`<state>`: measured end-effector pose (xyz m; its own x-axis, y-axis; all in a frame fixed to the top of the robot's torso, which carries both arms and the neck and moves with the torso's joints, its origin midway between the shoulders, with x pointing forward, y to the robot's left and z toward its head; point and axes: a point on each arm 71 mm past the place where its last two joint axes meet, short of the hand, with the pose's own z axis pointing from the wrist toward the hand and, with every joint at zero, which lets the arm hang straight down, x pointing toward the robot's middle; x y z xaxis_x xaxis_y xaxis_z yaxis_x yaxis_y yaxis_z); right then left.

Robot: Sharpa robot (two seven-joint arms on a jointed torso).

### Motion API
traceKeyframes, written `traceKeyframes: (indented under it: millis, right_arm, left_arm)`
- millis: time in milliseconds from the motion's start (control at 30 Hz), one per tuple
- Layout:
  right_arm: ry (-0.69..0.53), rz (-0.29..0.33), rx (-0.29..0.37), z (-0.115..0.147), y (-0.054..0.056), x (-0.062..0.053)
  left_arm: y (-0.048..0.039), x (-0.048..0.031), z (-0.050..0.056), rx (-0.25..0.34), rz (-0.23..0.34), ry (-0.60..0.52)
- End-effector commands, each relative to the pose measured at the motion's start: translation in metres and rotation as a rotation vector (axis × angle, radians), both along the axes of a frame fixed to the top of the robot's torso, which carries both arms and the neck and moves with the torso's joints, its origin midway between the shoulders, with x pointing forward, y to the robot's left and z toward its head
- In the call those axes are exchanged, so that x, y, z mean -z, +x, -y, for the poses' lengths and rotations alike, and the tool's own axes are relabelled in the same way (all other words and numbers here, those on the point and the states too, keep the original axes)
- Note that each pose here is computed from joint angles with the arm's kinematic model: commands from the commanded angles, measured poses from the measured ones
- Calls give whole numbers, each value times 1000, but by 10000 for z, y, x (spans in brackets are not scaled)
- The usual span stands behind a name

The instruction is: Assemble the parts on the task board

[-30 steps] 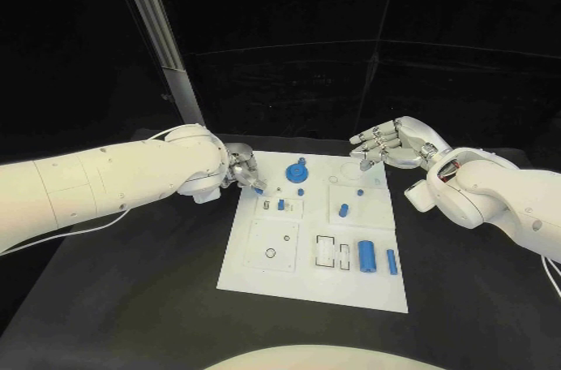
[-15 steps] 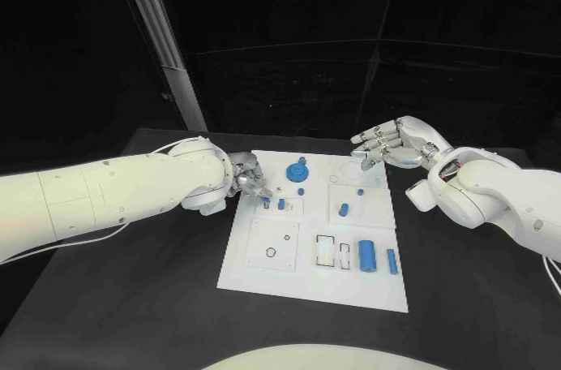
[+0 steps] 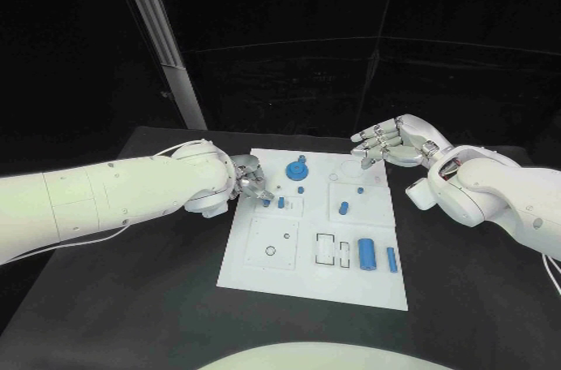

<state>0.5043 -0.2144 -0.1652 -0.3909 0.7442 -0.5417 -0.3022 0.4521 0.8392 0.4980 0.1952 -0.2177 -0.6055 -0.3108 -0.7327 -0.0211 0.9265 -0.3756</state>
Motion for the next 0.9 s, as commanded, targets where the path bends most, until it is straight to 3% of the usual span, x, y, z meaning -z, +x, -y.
traceKeyframes:
  millis: [33, 900]
  right_arm:
    - [2, 3, -10, -9, -1, -12]
    - [2, 3, -9, -9, -1, -12]
  left_arm:
    - [-4, 15, -1, 1, -14, 25]
    - [-19, 69, 0, 6, -27, 73]
